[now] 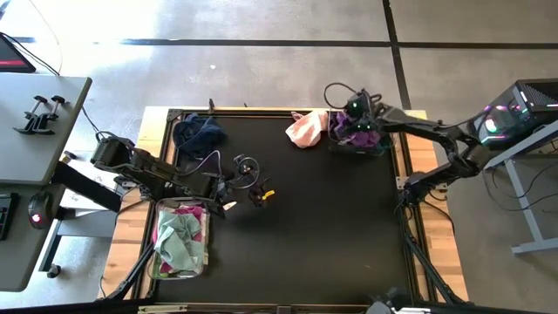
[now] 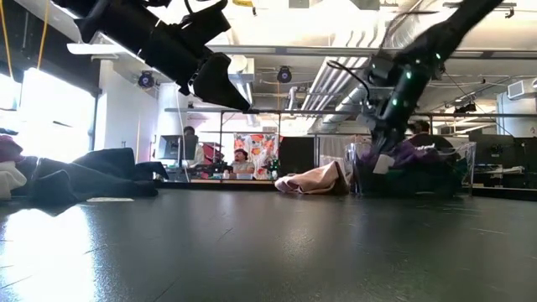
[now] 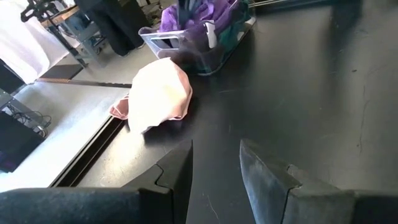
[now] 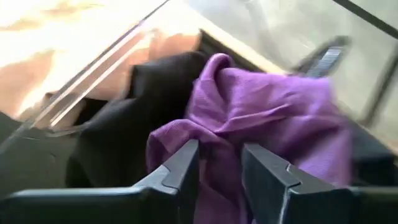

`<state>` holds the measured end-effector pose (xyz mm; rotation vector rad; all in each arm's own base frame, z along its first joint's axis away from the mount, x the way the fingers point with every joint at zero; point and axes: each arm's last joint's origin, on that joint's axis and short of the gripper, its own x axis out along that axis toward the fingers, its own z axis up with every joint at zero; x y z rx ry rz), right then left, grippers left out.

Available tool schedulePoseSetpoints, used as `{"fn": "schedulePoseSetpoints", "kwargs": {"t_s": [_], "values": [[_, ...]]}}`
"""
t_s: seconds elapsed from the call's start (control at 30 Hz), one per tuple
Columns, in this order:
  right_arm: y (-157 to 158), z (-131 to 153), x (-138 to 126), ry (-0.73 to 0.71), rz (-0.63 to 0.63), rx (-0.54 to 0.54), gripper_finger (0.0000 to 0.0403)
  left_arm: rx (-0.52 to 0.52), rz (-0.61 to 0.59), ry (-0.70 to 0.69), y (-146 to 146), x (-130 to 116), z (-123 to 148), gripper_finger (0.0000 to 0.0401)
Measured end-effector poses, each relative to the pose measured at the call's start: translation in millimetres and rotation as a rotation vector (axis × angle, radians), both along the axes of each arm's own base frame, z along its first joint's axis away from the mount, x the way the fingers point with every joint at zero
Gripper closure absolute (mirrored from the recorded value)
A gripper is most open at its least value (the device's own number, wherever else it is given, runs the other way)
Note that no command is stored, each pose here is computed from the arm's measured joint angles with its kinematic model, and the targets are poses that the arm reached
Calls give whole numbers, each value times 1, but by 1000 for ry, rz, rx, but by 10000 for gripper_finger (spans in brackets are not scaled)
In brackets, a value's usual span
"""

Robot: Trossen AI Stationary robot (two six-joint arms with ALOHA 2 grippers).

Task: Sort towels by color in basket
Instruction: Put the purple towel into the top transparent bin

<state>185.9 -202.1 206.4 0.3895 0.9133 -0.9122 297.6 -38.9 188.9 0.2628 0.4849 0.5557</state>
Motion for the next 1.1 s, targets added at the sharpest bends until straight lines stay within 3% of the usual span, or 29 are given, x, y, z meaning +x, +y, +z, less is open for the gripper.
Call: {"fn": "schedulePoseSetpoints", "kwargs": {"t_s": [0.13, 0.27, 0.53, 0.7, 0.87, 1.1], "values": [[5, -24, -5, -34, 7, -21, 301, 0, 2, 0, 0, 0, 0, 282], [6, -26, -6, 8, 43, -25, 293, -1, 0, -1, 0, 0, 0, 282], [-2, 25, 4, -5, 137, 81, 223, -7, 3, -7, 0, 0, 0, 282], [-7, 39, 9, -62, 116, 24, 207, -7, 3, -6, 0, 0, 0, 282], [-6, 12, 3, -34, -6, -35, 229, -6, 3, -5, 0, 0, 0, 282], [1, -42, -27, -30, -106, 17, 317, 2, 0, 2, 0, 0, 0, 282]]}}
